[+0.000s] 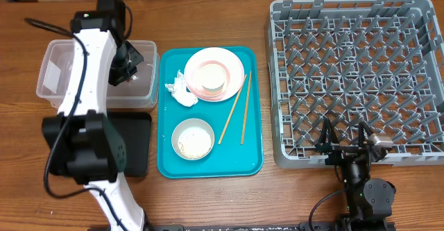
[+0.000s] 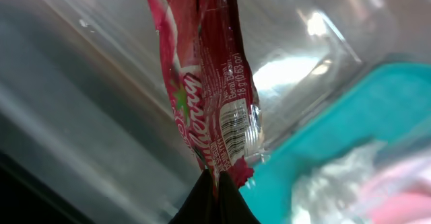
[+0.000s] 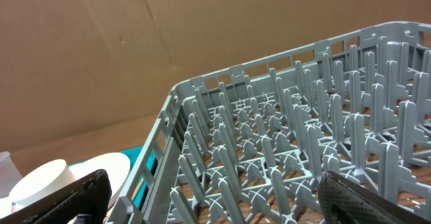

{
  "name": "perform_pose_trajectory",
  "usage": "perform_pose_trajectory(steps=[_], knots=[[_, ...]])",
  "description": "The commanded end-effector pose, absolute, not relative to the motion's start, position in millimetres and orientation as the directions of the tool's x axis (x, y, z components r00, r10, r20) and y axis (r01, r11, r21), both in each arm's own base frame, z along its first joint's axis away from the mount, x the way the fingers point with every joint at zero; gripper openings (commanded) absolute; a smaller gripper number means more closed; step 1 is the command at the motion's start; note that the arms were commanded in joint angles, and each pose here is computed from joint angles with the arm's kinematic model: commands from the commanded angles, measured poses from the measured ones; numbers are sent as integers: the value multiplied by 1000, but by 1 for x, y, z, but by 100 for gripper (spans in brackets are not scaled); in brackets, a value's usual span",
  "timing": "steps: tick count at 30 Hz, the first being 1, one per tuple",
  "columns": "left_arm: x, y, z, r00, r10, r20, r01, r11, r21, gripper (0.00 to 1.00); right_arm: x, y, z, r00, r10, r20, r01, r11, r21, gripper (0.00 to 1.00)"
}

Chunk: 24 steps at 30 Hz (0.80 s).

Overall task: Sort waste into correct bins and load items into the dishwasher
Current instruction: 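Carry red wrapper with left gripper into clear plastic bin and release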

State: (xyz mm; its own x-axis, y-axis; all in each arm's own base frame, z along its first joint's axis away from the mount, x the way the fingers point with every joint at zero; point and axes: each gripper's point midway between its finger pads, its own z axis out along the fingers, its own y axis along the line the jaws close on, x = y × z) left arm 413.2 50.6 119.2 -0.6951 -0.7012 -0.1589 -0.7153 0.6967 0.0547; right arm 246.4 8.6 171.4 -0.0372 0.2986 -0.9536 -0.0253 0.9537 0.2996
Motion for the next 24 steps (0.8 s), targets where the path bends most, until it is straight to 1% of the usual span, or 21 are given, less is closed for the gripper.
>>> perform_pose_trajectory(steps=[1,6,9,10,11,12,13,16,21,23,24], knots=[[413,61,93,-675,-727,-124,-737,668,102,4,246,8,171,-29,293,-956,-21,956,293,100],[415,62,82,-674,-730,-113,-738,665,113,5,246,8,171,-29,292,-956,-21,956,293,100],[419,63,84,-669,-733,-126,-743,662,97,13,246,8,171,-29,293,-956,-21,956,293,100],[420,64,85,-667,-734,-129,-745,661,93,20,246,8,171,-29,293,-956,-22,956,293,100],[420,66,87,-664,-736,-132,-748,658,89,41,246,8,171,-29,293,-956,-21,956,293,100],[420,66,88,-662,-737,-132,-749,657,88,49,246,8,171,-29,292,-956,-21,956,293,100],[420,67,90,-663,-737,-130,-749,657,89,50,246,8,171,-29,293,-956,-21,956,293,100],[420,65,96,-667,-736,-115,-744,663,76,47,246,8,170,-29,293,-956,-21,956,293,100],[426,54,133,-714,-693,-99,-697,717,13,31,246,8,171,-29,293,-956,-22,956,293,100],[427,46,152,-735,-671,-93,-672,740,-23,26,246,8,171,-29,293,-956,-21,956,293,100],[427,43,160,-744,-662,-92,-662,749,-37,26,246,8,171,-29,292,-956,-21,956,293,100]])
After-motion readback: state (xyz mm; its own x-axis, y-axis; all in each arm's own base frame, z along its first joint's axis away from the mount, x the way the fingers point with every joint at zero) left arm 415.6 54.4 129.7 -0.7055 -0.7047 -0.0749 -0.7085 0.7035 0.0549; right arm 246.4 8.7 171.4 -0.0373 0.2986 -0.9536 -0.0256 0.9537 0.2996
